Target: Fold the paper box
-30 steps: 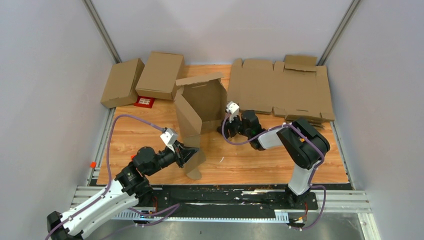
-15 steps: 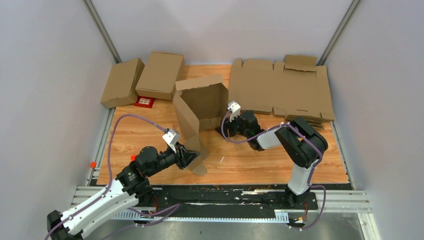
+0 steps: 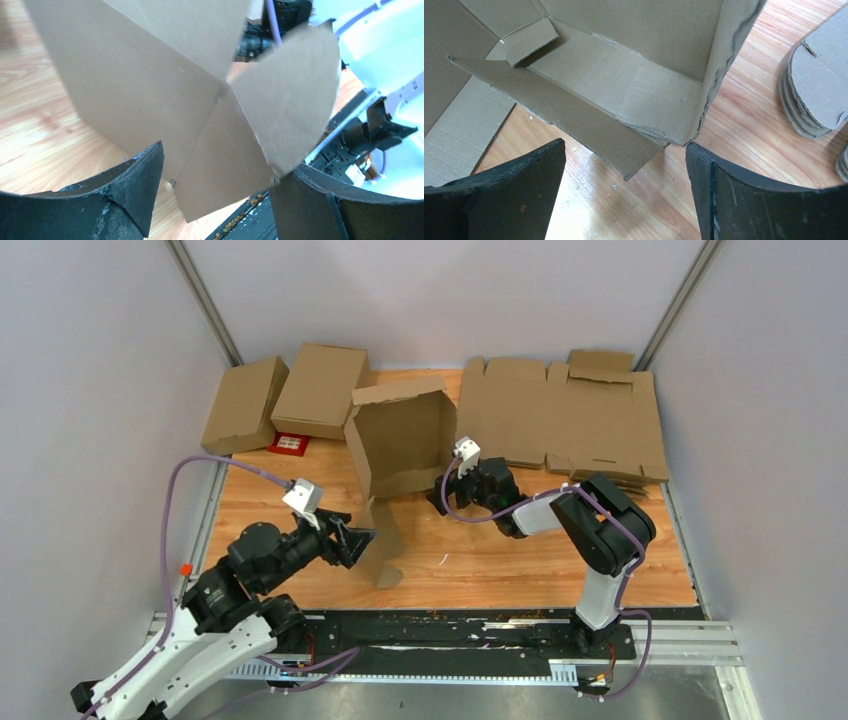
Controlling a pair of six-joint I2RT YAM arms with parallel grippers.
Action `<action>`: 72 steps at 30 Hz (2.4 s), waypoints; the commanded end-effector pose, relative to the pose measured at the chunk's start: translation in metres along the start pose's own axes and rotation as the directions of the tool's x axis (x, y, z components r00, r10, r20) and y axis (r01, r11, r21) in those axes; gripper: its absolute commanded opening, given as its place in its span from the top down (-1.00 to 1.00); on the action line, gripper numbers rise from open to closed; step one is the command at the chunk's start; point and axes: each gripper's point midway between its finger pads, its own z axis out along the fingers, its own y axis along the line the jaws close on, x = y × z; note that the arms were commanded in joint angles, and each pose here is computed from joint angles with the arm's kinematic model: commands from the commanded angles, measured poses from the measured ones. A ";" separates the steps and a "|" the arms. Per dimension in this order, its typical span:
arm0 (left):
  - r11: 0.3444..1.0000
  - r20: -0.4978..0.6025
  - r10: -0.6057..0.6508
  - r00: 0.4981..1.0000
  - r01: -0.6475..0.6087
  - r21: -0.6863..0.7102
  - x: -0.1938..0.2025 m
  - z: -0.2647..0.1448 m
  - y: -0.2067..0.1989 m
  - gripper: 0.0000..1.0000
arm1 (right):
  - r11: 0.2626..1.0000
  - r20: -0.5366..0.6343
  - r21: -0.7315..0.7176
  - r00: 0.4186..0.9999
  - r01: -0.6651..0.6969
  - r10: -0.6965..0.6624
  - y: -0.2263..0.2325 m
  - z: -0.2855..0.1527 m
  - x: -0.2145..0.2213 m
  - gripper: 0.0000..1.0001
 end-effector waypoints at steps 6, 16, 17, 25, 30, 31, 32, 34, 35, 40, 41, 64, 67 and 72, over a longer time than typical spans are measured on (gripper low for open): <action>0.984 0.013 0.021 1.000 -0.018 -0.178 -0.026 -0.042 0.025 -0.73 | 1.000 0.051 0.004 0.999 0.017 -0.017 0.002 0.006 -0.022 -1.00; 0.926 0.047 0.131 0.990 -0.106 -0.363 -0.093 -0.056 0.039 -0.59 | 0.996 0.050 0.015 0.995 0.087 -0.087 -0.001 0.002 -0.025 -1.00; 0.917 0.062 0.142 0.988 -0.108 -0.385 -0.101 -0.056 0.041 -0.53 | 0.996 0.053 0.013 0.995 0.088 -0.088 0.000 0.002 -0.026 -1.00; 0.965 0.199 0.171 0.965 -0.123 -0.233 -0.146 -0.057 0.003 -0.60 | 0.996 0.056 -0.002 0.994 0.090 -0.089 0.002 0.001 -0.027 -1.00; 0.948 0.162 0.204 0.966 -0.153 -0.280 -0.172 -0.055 0.000 -0.80 | 0.996 0.057 0.004 0.994 0.090 -0.090 0.002 0.000 -0.029 -1.00; 0.933 0.142 0.222 0.965 -0.168 -0.317 -0.178 -0.055 0.004 -0.83 | 0.996 0.056 0.008 0.994 0.090 -0.090 0.001 0.000 -0.028 -1.00; 0.918 0.111 0.240 0.964 -0.188 -0.348 -0.183 -0.051 0.007 -0.85 | 0.996 0.055 0.011 0.995 0.088 -0.089 0.001 0.000 -0.028 -1.00; 0.889 0.065 0.273 0.960 -0.226 -0.398 -0.195 -0.042 0.010 -0.87 | 0.996 0.055 0.012 0.994 0.089 -0.090 0.000 -0.001 -0.029 -1.00; 0.875 0.052 0.290 0.956 -0.243 -0.420 -0.203 -0.037 0.011 -0.89 | 0.996 0.054 0.014 0.995 0.088 -0.089 0.000 -0.001 -0.029 -1.00; 0.825 -0.010 0.324 0.946 -0.288 -0.486 -0.244 -0.002 0.022 -0.96 | 0.992 0.053 0.027 0.991 0.125 -0.126 -0.003 -0.002 -0.030 -1.00; 0.839 -0.015 0.300 0.954 -0.271 -0.473 -0.249 0.007 0.027 -0.95 | 0.992 0.055 0.024 0.990 0.126 -0.127 -0.003 -0.002 -0.031 -1.00; 0.885 -0.182 -0.465 0.866 0.451 -0.112 -0.192 0.245 0.213 0.51 | 0.989 0.039 -0.003 0.988 0.149 -0.149 0.001 -0.002 -0.028 -1.00; 0.856 -0.225 -0.514 0.828 0.513 -0.067 -0.173 0.264 0.219 0.78 | 0.988 0.030 -0.011 0.988 0.154 -0.154 0.002 0.000 -0.028 -1.00; 0.828 -0.333 -0.540 0.773 0.560 -0.041 -0.125 0.292 0.214 0.99 | 0.988 0.010 0.009 0.988 0.157 -0.157 -0.004 0.008 -0.024 -1.00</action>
